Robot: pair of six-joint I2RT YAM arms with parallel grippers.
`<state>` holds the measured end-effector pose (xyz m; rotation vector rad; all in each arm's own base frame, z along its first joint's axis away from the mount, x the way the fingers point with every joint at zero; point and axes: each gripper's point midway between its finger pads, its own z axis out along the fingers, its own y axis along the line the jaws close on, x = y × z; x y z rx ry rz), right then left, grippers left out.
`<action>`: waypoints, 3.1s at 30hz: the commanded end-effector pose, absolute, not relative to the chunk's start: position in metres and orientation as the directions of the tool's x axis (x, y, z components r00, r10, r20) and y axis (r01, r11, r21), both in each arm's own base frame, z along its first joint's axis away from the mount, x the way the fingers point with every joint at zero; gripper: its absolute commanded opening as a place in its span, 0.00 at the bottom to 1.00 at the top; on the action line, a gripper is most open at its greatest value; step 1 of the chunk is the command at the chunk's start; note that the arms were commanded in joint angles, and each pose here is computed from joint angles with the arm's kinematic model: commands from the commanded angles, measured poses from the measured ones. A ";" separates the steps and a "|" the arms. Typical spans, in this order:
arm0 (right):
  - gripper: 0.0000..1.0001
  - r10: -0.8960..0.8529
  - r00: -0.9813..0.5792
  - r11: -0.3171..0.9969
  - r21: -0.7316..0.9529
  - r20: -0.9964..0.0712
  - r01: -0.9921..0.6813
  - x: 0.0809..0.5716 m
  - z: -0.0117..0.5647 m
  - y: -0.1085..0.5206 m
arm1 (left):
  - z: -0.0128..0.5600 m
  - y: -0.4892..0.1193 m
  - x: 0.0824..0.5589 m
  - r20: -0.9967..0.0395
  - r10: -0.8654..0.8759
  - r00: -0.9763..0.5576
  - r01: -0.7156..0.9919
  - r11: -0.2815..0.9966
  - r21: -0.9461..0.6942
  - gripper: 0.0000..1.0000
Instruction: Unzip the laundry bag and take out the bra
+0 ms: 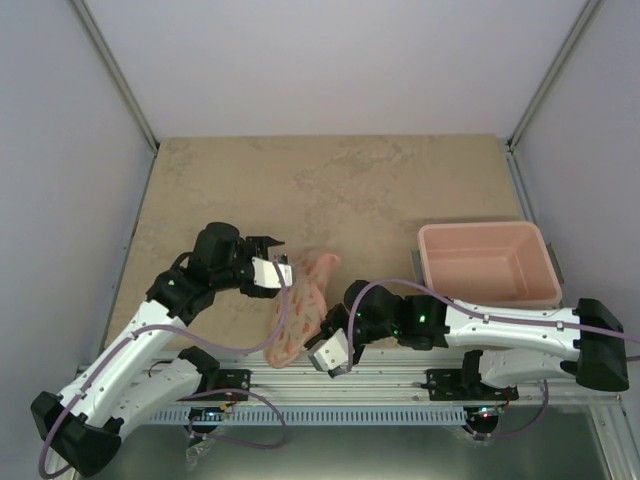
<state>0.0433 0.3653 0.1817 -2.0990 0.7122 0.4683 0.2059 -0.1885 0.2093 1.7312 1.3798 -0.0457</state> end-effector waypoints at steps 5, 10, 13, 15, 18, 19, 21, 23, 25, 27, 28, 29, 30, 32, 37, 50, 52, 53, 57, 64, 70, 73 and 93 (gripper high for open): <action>0.00 -0.337 0.485 -0.261 -0.415 -0.807 -0.872 0.079 0.200 0.386 | 0.267 -0.199 0.234 -0.752 0.634 0.178 0.788 0.366 0.495 0.88; 0.00 -0.355 0.277 -0.050 -0.278 -0.893 -0.959 0.123 0.209 0.391 | 0.261 -0.210 0.169 -0.791 0.587 0.172 0.939 0.145 0.312 0.84; 0.01 -0.342 0.168 -0.013 -0.174 -0.925 -0.985 0.130 0.216 0.393 | 0.249 -0.203 0.137 -0.779 0.608 0.153 0.975 0.037 0.220 0.83; 0.01 -0.342 0.127 -0.007 -0.133 -0.931 -0.991 0.131 0.219 0.398 | 0.241 -0.201 0.135 -0.768 0.628 0.120 0.982 0.040 0.187 0.83; 0.01 -0.355 0.083 0.007 -0.091 -0.931 -0.996 0.136 0.220 0.404 | 0.228 -0.199 0.140 -0.765 0.640 0.076 0.981 0.089 0.171 0.85; 0.00 -0.357 0.075 0.009 -0.083 -0.931 -0.996 0.137 0.220 0.406 | 0.224 -0.198 0.144 -0.767 0.638 0.069 0.977 0.111 0.180 0.86; 0.01 -0.364 0.058 0.015 -0.068 -0.930 -0.998 0.139 0.221 0.408 | 0.218 -0.198 0.153 -0.771 0.635 0.051 0.967 0.161 0.197 0.85; 0.00 -0.374 0.033 0.016 -0.042 -0.927 -0.999 0.140 0.220 0.410 | 0.213 -0.197 0.160 -0.769 0.638 0.049 0.957 0.189 0.218 0.82; 0.01 -0.387 0.000 0.020 -0.009 -0.922 -1.000 0.142 0.219 0.411 | 0.207 -0.195 0.159 -0.754 0.652 0.077 0.955 0.170 0.244 0.76; 0.01 -0.395 -0.025 0.023 0.018 -0.918 -1.000 0.144 0.220 0.411 | 0.202 -0.192 0.156 -0.735 0.670 0.109 0.953 0.139 0.268 0.72; 0.00 -0.406 -0.036 0.025 0.028 -0.913 -0.999 0.144 0.218 0.410 | 0.200 -0.190 0.155 -0.725 0.677 0.129 0.951 0.122 0.283 0.69; 0.00 -0.411 -0.042 0.026 0.035 -0.911 -0.999 0.145 0.216 0.409 | 0.200 -0.189 0.155 -0.718 0.681 0.140 0.947 0.119 0.298 0.66; 0.00 -0.411 -0.045 0.027 0.037 -0.910 -0.999 0.146 0.216 0.408 | 0.199 -0.188 0.157 -0.712 0.687 0.146 0.942 0.124 0.313 0.61; 0.00 -0.413 -0.055 0.035 0.045 -0.909 -0.998 0.149 0.216 0.406 | 0.197 -0.185 0.160 -0.694 0.700 0.169 0.928 0.124 0.350 0.53; 0.00 -0.416 -0.099 0.057 0.083 -0.904 -0.995 0.157 0.216 0.398 | 0.193 -0.178 0.164 -0.655 0.721 0.225 0.898 0.107 0.426 0.29; 0.00 -0.416 -0.250 0.178 0.191 -0.875 -0.965 0.195 0.197 0.349 | 0.194 -0.174 0.168 -0.611 0.733 0.298 0.852 0.084 0.517 0.00; 0.00 -0.412 -0.281 0.209 0.210 -0.867 -0.955 0.203 0.189 0.336 | 0.197 -0.175 0.167 -0.631 0.720 0.289 0.853 0.105 0.511 0.00; 0.00 -0.408 -0.290 0.221 0.214 -0.866 -0.952 0.206 0.187 0.331 | 0.200 -0.176 0.168 -0.646 0.711 0.278 0.854 0.124 0.505 0.00; 0.00 -0.382 -0.347 0.289 0.246 -0.857 -0.925 0.227 0.179 0.304 | 0.213 -0.180 0.170 -0.721 0.656 0.223 0.859 0.217 0.463 0.00; 0.00 -0.334 -0.385 0.357 0.262 -0.860 -0.897 0.249 0.186 0.276 | 0.209 -0.176 0.175 -0.767 0.625 0.146 0.847 0.321 0.423 0.00; 0.00 -0.322 -0.385 0.362 0.263 -0.865 -0.894 0.251 0.195 0.275 | 0.186 -0.165 0.178 -0.767 0.636 0.084 0.836 0.374 0.401 0.00; 0.00 -0.303 -0.410 0.365 0.292 -0.861 -0.884 0.249 0.200 0.281 | 0.169 -0.157 0.184 -0.741 0.669 0.060 0.817 0.394 0.421 0.00; 0.00 -0.388 -0.302 0.168 0.255 -0.871 -0.952 0.180 0.207 0.414 | 0.213 -0.175 0.174 -0.779 0.607 0.155 0.852 0.318 0.417 0.81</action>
